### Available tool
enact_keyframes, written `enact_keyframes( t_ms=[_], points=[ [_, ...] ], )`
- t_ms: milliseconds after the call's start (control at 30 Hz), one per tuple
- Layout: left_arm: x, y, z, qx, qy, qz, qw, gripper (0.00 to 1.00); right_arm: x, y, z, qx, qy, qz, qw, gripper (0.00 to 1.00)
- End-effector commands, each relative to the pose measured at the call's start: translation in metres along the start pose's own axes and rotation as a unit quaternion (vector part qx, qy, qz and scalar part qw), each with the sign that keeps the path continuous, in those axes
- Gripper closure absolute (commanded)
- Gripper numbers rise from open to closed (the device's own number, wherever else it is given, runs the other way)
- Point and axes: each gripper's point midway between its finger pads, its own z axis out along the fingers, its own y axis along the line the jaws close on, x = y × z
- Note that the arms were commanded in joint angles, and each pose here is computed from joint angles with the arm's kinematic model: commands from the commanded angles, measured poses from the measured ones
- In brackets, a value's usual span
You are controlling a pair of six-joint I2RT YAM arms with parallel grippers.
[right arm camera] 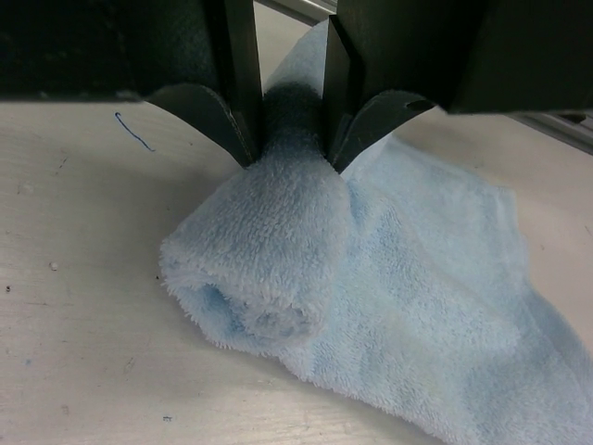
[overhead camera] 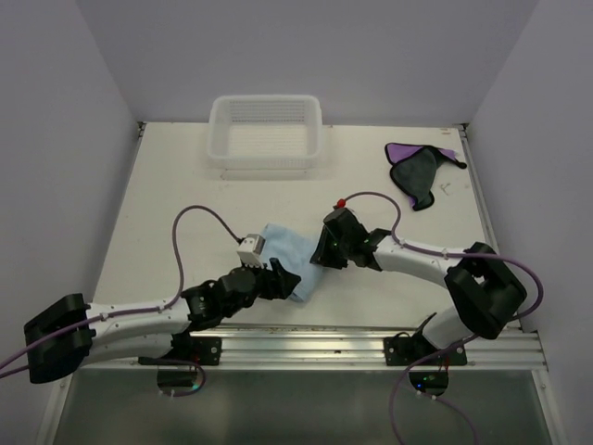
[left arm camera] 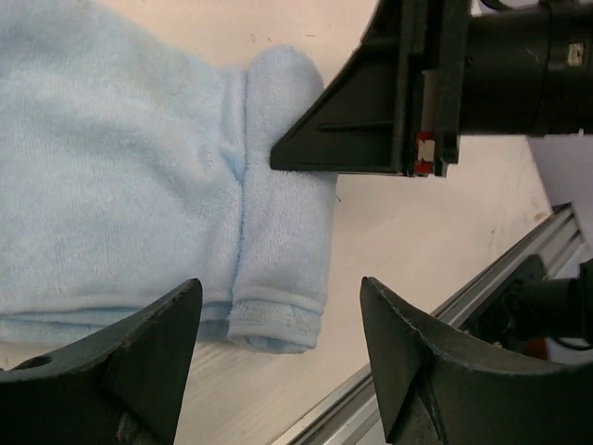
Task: Roll the towels
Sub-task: Roll the towel
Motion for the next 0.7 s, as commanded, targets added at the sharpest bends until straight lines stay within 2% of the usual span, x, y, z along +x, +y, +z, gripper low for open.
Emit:
enact_keyframes(
  t_ms=[0, 333, 667],
  points=[
    [-0.019, -0.012, 0.002, -0.014, -0.037, 0.111, 0.993, 0.27, -0.004, 0.0, -0.001, 0.019, 0.004, -0.012, 1.0, 0.69],
    [0.0, -0.041, 0.002, -0.03, -0.047, 0.277, 0.959, 0.25, -0.008, 0.01, 0.001, 0.021, 0.019, -0.027, 0.999, 0.68],
    [0.018, -0.032, 0.019, -0.081, -0.033, 0.337, 0.937, 0.25, -0.01, 0.011, -0.003, 0.026, 0.025, -0.037, 0.999, 0.67]
  ],
)
